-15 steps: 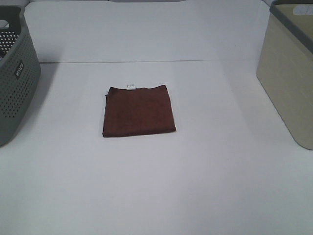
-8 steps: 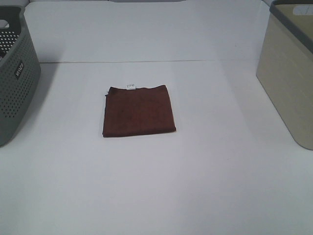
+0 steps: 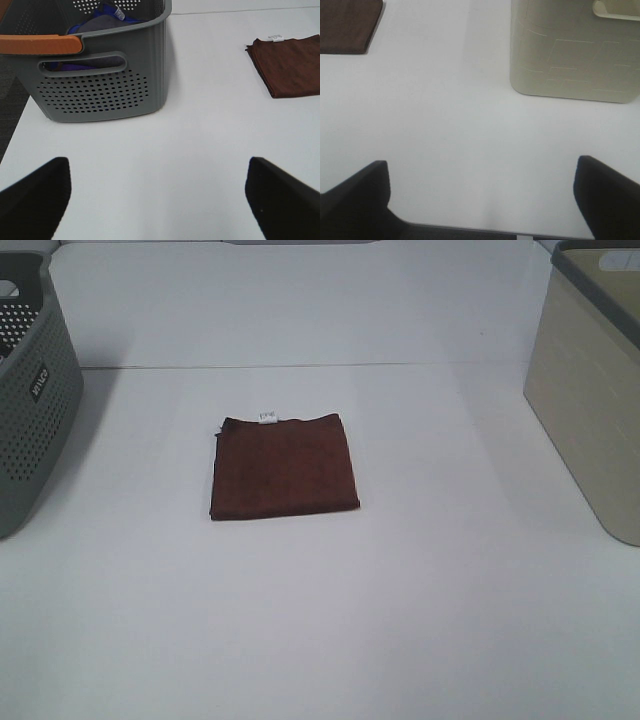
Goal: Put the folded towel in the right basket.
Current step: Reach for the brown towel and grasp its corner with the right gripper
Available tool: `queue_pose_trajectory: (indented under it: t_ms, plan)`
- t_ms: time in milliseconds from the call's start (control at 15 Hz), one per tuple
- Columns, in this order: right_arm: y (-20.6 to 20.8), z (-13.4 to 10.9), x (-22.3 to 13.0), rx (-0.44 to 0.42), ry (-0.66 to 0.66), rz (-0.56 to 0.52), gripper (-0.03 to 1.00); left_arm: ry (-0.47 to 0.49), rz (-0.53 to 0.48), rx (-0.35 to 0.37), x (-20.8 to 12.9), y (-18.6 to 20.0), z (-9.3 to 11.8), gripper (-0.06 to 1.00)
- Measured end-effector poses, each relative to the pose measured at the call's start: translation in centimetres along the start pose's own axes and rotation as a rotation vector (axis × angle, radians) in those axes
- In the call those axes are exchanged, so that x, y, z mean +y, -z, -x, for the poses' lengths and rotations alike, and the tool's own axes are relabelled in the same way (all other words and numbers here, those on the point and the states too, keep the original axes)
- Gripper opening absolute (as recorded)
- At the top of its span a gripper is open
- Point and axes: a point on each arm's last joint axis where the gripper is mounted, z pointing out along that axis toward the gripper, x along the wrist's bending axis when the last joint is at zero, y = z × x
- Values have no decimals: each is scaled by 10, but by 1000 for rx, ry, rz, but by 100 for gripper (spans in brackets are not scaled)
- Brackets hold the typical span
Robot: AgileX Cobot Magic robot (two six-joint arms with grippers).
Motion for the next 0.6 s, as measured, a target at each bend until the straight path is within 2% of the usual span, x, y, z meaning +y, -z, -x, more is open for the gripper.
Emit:
queue_pose_trajectory:
  t_ms: [600]
  plan:
    - [0, 0, 0, 0, 0, 0, 96, 0, 0, 0, 0, 0, 0, 88]
